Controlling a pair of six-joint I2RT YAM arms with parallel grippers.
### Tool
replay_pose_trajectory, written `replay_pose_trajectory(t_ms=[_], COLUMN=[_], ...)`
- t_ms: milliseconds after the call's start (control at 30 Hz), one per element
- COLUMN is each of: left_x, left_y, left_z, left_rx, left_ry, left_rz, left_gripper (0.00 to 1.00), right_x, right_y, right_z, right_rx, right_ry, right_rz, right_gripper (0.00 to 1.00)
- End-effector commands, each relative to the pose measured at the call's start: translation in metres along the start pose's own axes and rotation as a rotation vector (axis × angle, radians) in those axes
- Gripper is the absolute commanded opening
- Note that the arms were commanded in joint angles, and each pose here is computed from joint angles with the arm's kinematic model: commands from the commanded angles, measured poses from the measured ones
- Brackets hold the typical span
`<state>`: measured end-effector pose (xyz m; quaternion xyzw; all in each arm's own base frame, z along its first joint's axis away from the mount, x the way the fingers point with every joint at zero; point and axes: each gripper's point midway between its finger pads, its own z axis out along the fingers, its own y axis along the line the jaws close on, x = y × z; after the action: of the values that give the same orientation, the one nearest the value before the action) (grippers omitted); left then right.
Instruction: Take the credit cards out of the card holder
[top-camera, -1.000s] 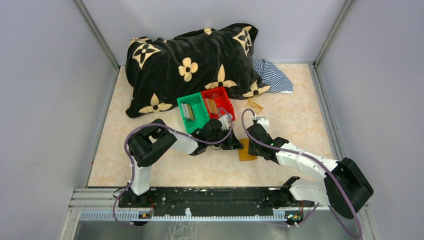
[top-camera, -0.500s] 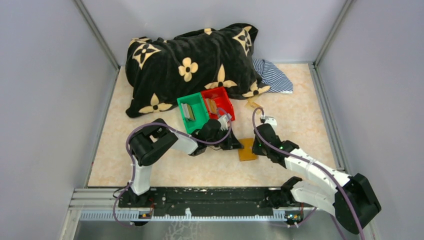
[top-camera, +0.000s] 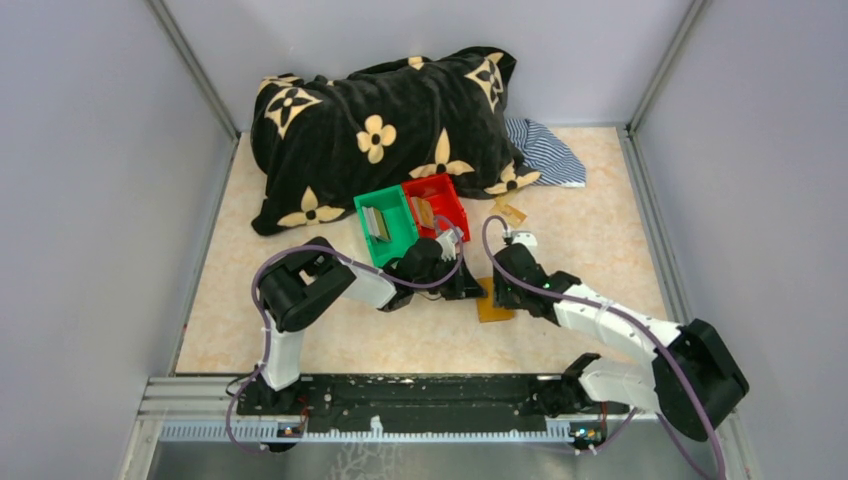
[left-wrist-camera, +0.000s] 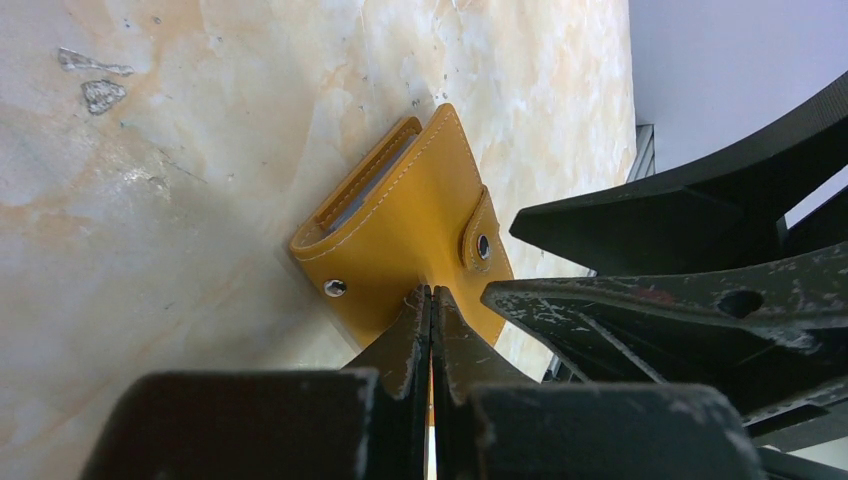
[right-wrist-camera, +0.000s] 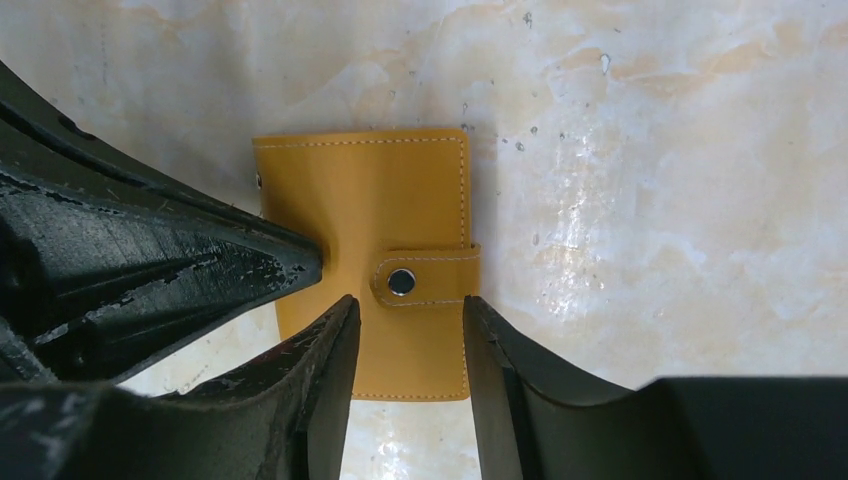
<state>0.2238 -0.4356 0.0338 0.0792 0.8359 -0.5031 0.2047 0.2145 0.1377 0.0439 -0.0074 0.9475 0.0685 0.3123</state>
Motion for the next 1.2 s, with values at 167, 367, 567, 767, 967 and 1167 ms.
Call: replay_pose_trajectory(t_ms=[167,367,567,767,967,1167], left_x=[0.024,0.023,0.024,0.026,0.028,0.026], left_y=[0.044,0.044,0.044,0.046,0.047,0.045], left_z=[-0.004,-0.003,-0.003,-0.004,-0.003,-0.003], left_rx=[-0.151,-0.153,-0.152,-0.155,-0.144,-0.137], left_ry=[0.075,0.074,0.079,0.082,0.089,0.085], left_rz=[-0.007,0.001,0.002,0.003,-0.014,-0.012], left_gripper=[0.0,0.0,0.0,0.0,0.0,0.0], right_x=[-0.02,-0.016,-0.012,-0.006,-0.01,-0.012], right_y=[0.012,0.005,0.006,0.006,0.007,-0.021], right_z=[0.007,0.011,0.015,0.016,0.005,-0.006], right_rx=[0.036,0.07,0.079,0.063,-0.02,0.016], right_ry=[-0.038,-0.032,-0.016,-0.006,-0.027,-0.051], right_rz=[-0.062,-0.046,-0.02,0.007,0.096,0.142], right_gripper=[0.4,0.34,0.02,0.0,0.0,0.0])
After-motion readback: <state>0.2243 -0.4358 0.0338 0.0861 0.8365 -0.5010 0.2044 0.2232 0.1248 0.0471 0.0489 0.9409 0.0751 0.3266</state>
